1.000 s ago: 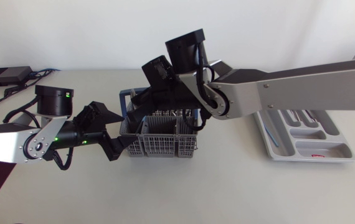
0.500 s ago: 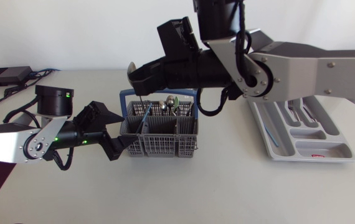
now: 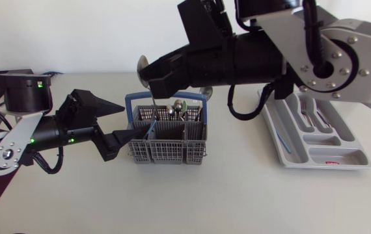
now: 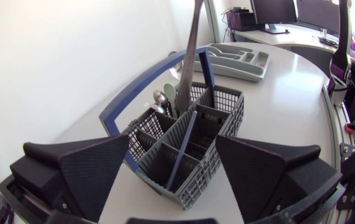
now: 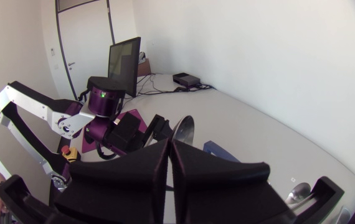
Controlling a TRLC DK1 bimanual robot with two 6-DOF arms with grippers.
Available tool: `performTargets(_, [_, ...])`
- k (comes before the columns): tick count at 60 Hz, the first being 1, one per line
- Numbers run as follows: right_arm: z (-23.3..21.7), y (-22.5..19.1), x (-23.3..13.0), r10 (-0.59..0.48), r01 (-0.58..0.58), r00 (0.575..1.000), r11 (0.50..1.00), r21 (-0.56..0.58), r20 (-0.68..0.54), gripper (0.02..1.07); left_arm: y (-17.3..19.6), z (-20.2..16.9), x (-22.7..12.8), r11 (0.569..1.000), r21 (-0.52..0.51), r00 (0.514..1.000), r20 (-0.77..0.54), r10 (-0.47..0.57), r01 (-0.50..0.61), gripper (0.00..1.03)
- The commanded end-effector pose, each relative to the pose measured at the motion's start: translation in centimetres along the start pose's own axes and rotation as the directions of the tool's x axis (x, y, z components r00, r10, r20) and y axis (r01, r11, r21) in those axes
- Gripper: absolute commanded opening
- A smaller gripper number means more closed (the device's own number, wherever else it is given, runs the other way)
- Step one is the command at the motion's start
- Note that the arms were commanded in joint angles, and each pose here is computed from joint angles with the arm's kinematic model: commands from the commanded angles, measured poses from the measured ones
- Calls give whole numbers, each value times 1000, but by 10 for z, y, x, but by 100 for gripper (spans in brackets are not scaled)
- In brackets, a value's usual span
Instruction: Sort the cutlery from the basket into the organizer compartments.
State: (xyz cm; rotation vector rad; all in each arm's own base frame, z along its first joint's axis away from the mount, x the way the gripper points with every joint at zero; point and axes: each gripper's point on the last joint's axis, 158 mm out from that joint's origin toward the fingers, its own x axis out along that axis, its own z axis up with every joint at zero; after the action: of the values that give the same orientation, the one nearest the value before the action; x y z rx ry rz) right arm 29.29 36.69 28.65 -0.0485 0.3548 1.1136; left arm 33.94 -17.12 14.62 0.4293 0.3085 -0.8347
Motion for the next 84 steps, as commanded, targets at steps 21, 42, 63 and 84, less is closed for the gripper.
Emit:
performTargets(21, [8,3,-32,-61,65,996,996,68,-58,8,-24,72,-15,999,12,993,110,-34,33,96])
performTargets(42, [20,7,-61,2,4,999,986,168,-33,8,-66,91,-3,990,28,983,122,-140,138,96])
performTargets(63, [29,10,-74,94,-86,995,957,276,-17,8,-69,106,25,993,24,982,147,-115,113,74])
performTargets(84, [29,11,-74,103,-95,995,955,281,-16,8,-59,110,39,997,-1,979,186,-79,81,41])
